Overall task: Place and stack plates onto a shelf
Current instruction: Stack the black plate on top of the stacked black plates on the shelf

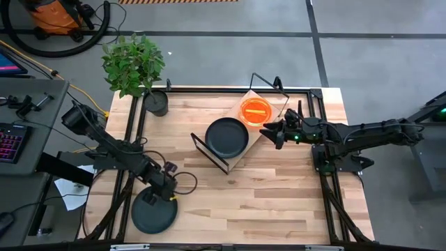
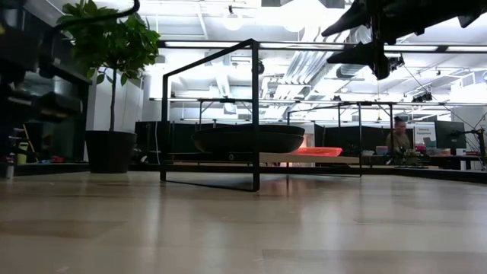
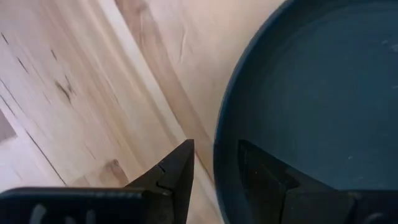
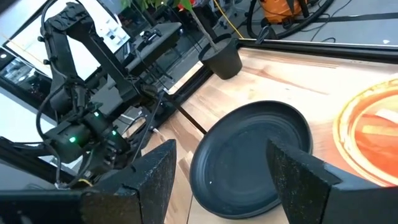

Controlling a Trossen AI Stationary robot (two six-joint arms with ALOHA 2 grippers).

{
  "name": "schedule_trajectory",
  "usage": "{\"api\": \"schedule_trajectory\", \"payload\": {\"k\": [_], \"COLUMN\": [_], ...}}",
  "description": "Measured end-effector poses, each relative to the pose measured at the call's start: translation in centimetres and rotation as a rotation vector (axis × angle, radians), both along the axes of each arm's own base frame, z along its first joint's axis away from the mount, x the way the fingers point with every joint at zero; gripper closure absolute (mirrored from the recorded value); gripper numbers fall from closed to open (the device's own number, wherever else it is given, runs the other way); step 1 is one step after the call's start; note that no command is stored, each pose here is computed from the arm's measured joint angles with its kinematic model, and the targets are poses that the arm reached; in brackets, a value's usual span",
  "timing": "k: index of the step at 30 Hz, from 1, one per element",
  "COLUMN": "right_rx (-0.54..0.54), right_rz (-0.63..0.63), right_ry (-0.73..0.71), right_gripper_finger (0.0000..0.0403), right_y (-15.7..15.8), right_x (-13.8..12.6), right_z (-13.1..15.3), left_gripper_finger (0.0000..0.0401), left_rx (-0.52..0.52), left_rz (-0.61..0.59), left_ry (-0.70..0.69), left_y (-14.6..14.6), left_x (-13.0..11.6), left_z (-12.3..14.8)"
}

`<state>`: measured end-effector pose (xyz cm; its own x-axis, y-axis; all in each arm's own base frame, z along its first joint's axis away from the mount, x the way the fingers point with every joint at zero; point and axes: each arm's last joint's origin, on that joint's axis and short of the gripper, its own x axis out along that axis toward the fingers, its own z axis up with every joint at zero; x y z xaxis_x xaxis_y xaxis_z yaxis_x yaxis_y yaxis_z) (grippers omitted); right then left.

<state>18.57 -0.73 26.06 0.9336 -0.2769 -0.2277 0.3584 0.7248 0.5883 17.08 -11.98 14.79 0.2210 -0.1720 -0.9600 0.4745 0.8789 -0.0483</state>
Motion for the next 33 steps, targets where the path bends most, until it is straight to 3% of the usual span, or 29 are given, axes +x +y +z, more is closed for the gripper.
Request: {"api": "schedule_trajectory", "payload": {"k": [7, 11, 14, 18, 23, 26, 30, 33], "right_rx": [0.000, 0.000, 0.000, 0.000, 0.039, 0.060, 0.059, 0.059], "right_rz": [0.000, 0.000, 0.000, 0.000, -0.001, -0.005, -0.005, -0.004], "right_ry": [0.001, 0.002, 0.001, 0.003, -0.002, -0.004, 0.001, 0.001], "right_gripper_finger": [0.0171, 0.0171, 0.0171, 0.0171, 0.0171, 0.0171, 0.0171, 0.0171], "right_y": [0.0, 0.0, 0.0, 0.0, 0.0, 0.0, 0.0, 0.0], "right_x": [0.0, 0.0, 0.0, 0.0, 0.0, 0.0, 0.0, 0.0], "right_z": [0.0, 0.0, 0.0, 0.0, -0.1, -0.1, -0.2, -0.2], "left_gripper_finger": [0.0291, 0.0338, 0.0387, 0.0393, 0.0397, 0.0398, 0.0399, 0.0399], "left_rx": [-0.035, -0.077, -0.163, -0.257, -0.345, -0.376, -0.360, -0.285], "left_rz": [0.030, 0.045, 0.128, 0.199, 0.256, 0.359, 0.565, 0.670], "left_ry": [0.022, 0.056, 0.153, 0.219, 0.133, 0.034, -0.212, -0.435], "left_y": [0.2, 0.2, 0.4, 0.9, 2.8, 5.2, 9.2, 12.3], "left_x": [-0.5, -0.5, -0.2, 0.0, 0.1, -0.2, -0.1, 0.3], "left_z": [-0.9, -0.9, -0.3, 1.6, 7.3, 11.9, 18.1, 22.5]}}
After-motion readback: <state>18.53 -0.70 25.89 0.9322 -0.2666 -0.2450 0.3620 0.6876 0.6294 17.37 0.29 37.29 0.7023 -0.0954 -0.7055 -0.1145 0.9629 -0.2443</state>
